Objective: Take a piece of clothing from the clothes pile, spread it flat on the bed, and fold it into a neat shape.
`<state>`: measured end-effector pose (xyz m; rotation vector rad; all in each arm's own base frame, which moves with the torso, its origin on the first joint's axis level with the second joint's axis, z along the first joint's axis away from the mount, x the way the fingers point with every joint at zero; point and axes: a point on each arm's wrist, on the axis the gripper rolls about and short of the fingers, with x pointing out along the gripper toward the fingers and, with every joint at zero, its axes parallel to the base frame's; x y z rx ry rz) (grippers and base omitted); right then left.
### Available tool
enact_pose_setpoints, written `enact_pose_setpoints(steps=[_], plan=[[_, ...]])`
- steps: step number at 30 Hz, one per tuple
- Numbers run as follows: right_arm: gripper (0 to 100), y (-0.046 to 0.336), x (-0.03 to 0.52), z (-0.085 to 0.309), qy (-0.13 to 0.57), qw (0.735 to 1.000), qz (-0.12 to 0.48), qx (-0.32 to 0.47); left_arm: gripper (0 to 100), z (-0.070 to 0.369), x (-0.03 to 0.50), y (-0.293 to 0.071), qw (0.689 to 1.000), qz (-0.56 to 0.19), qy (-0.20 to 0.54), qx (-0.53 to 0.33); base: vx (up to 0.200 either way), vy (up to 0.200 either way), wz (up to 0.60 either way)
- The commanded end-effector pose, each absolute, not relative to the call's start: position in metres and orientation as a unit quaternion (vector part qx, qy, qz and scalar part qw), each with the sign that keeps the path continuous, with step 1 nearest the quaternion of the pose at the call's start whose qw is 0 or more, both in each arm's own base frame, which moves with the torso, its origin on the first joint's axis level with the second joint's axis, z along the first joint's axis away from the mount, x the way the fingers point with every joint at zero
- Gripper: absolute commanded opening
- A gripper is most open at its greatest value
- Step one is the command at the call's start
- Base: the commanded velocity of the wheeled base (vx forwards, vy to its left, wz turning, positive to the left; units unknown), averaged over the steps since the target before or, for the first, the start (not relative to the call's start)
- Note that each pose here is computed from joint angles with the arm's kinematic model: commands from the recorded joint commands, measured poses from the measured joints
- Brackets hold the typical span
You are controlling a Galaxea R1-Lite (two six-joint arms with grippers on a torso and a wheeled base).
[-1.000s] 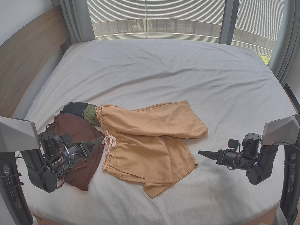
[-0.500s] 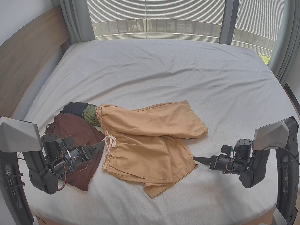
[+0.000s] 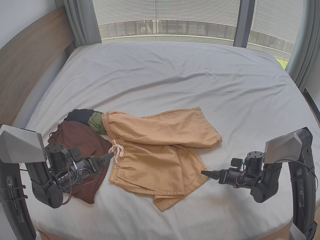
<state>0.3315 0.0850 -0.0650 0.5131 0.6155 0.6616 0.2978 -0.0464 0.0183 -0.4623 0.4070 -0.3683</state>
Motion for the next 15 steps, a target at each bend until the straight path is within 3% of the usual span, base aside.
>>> enact_pose_setpoints(steps=[1, 15], plan=[[100, 0.092, 0.331, -0.076, 0.304, 0.868, 0.311, 0.242, 100, 0.018, 0.297, -0.048, 0.936, -0.183, 0.2, -0.226, 0.0, 0.0, 0.0], [100, 0.108, 0.332, -0.087, 0.303, 0.872, 0.307, 0.233, 100, 0.018, 0.297, -0.048, 0.935, -0.185, 0.202, -0.226, 0.0, 0.0, 0.0]])
